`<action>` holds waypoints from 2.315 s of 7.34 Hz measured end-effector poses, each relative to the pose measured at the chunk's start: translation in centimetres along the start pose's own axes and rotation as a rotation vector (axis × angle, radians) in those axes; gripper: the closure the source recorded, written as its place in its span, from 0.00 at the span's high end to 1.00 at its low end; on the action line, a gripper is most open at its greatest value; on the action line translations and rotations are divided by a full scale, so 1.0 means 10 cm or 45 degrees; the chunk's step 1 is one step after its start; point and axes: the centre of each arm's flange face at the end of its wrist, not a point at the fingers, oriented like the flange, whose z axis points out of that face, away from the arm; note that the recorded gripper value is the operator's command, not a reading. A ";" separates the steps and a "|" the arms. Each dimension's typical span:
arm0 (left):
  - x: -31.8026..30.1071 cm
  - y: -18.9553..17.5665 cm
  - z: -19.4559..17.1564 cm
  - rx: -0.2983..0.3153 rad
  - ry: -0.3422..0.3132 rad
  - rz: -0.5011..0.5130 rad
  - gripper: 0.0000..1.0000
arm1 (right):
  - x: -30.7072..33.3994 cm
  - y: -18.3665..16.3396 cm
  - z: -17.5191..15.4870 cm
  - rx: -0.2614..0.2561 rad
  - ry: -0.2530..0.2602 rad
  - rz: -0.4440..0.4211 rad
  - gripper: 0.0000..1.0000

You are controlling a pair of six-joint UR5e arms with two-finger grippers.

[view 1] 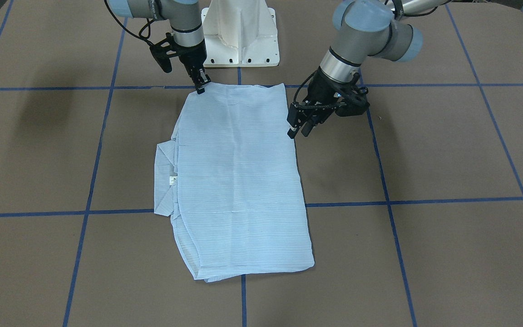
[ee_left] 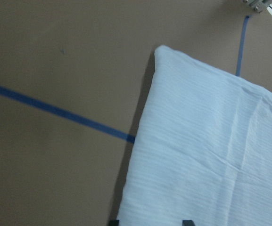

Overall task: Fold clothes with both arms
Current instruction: 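Lower the left gripper to the shirt's near corner beside the right gripper, then grasp the near edge with both grippers and fold it toward the far edge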

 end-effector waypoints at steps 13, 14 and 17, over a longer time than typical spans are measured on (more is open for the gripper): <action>-0.88 1.68 0.29 -0.080 -0.183 -0.226 0.00 | 0.02 0.00 0.00 -0.001 0.005 0.000 0.00; -0.88 1.70 0.29 -0.081 -0.188 -0.225 0.00 | 0.02 0.00 0.00 -0.002 0.004 0.000 0.00; -0.70 1.77 0.03 -0.122 -0.133 -0.275 0.00 | 0.06 0.02 -0.11 -0.024 -0.008 0.014 0.00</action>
